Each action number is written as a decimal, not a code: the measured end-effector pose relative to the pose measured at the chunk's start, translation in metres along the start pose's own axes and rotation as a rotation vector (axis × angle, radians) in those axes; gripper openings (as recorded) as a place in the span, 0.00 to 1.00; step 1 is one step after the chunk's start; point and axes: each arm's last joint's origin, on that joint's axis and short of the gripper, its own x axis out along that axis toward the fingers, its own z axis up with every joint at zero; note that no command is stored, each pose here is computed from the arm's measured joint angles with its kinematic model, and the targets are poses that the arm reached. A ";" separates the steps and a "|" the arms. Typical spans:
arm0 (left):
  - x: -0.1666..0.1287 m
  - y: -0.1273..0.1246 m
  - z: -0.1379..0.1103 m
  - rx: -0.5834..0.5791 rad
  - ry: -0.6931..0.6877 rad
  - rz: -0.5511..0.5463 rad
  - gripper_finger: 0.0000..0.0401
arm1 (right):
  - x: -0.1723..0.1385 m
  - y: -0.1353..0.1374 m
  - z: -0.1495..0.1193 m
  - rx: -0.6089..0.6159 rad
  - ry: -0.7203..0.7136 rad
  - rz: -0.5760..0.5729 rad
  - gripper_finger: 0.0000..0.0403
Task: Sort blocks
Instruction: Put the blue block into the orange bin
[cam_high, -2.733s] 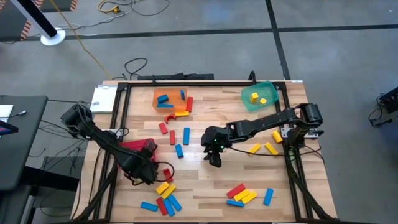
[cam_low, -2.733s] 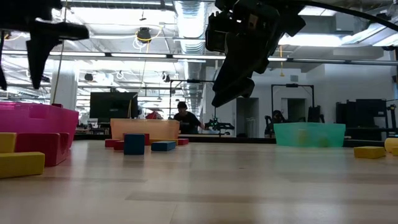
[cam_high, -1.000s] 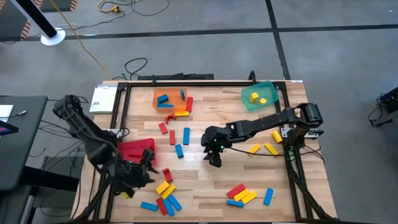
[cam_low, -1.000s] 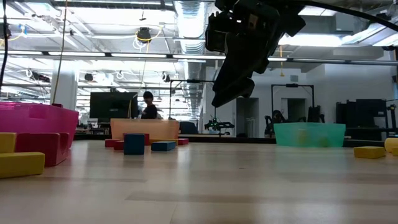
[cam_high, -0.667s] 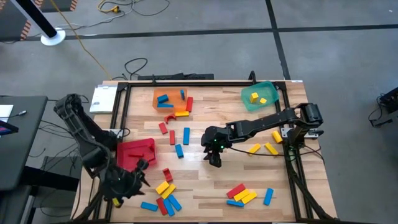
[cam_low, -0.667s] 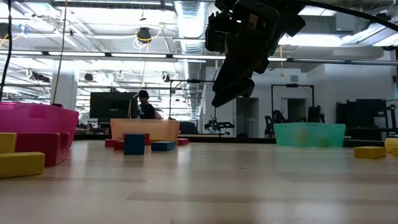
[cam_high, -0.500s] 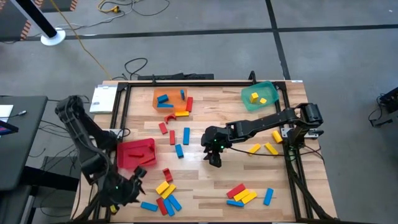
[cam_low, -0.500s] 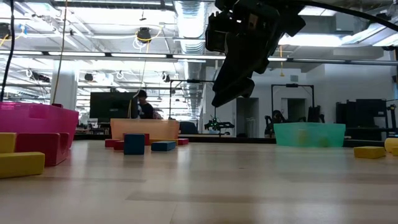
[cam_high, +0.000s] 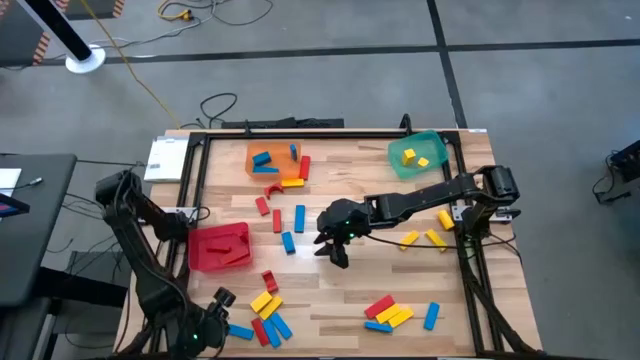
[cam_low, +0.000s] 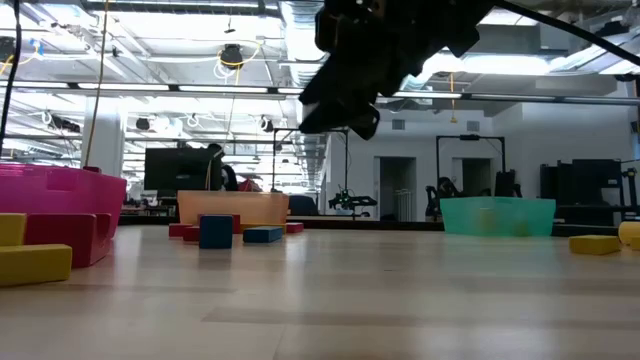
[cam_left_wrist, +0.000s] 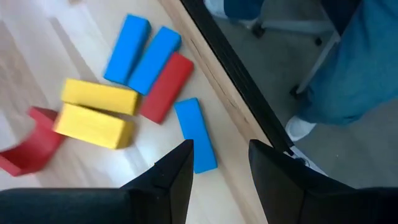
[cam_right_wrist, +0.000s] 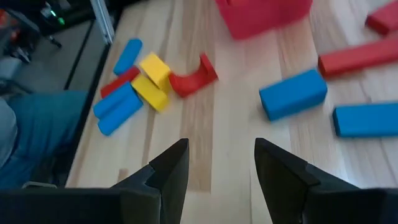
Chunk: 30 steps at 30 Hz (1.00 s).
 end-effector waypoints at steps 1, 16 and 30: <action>0.005 -0.002 -0.001 -0.007 0.012 -0.003 0.38 | 0.000 0.001 0.002 -0.004 -0.017 0.005 0.49; 0.080 -0.015 -0.026 -0.037 0.241 0.128 0.38 | 0.002 0.010 0.004 -0.056 -0.059 0.038 0.49; 0.091 -0.012 -0.034 -0.097 0.180 0.233 0.38 | 0.006 0.035 -0.006 -0.164 -0.037 0.046 0.63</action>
